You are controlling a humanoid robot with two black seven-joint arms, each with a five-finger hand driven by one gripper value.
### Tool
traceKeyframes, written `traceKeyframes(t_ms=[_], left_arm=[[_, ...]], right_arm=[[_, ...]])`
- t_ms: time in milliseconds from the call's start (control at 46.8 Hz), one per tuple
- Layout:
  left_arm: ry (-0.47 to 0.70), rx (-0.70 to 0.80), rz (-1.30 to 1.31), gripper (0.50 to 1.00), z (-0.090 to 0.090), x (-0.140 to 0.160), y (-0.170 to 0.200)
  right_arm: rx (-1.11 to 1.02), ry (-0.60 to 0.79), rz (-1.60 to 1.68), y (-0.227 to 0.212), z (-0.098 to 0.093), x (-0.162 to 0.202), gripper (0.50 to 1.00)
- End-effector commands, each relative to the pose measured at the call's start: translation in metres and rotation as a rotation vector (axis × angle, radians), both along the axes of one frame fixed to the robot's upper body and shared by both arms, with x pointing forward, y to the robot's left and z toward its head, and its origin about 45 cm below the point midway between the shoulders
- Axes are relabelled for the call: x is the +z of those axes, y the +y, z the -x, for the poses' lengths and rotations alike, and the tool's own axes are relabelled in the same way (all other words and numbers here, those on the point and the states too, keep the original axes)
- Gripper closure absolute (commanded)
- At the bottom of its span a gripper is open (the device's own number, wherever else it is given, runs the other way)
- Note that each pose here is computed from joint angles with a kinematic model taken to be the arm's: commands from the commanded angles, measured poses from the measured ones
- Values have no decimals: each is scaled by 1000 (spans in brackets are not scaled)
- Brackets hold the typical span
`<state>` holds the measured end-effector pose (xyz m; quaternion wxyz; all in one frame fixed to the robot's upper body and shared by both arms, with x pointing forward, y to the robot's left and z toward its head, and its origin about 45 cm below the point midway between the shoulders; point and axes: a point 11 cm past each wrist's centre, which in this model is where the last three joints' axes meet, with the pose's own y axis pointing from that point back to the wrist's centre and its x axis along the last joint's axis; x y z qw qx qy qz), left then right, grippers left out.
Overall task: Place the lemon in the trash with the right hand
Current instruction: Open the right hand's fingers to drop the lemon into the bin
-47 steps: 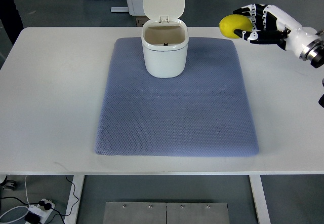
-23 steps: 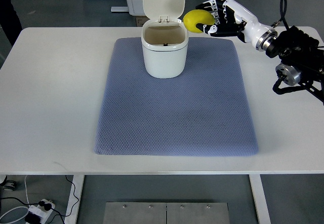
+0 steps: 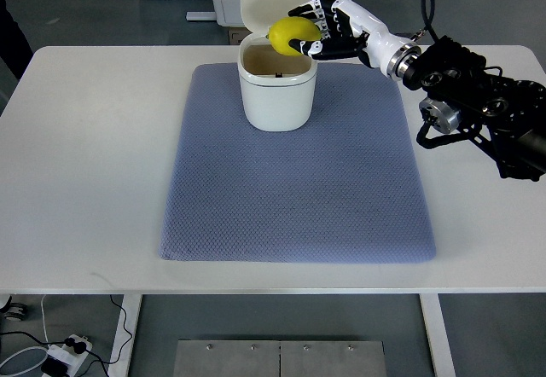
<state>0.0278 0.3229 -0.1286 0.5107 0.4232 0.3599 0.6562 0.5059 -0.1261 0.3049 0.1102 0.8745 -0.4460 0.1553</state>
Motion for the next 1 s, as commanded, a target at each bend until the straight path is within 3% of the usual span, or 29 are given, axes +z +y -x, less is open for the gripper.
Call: traceKeyframes(t_ms=[0, 940, 983], left_arm=[[0, -1, 0, 500, 0, 0, 0], [0, 1, 0, 500, 0, 0, 0], [0, 1, 0, 500, 0, 0, 0]], right_arm=[[1, 2, 5, 9, -2, -1, 1000], [-54, 31, 51, 22, -11, -11, 1000], [-54, 30, 51, 22, -11, -10, 932]])
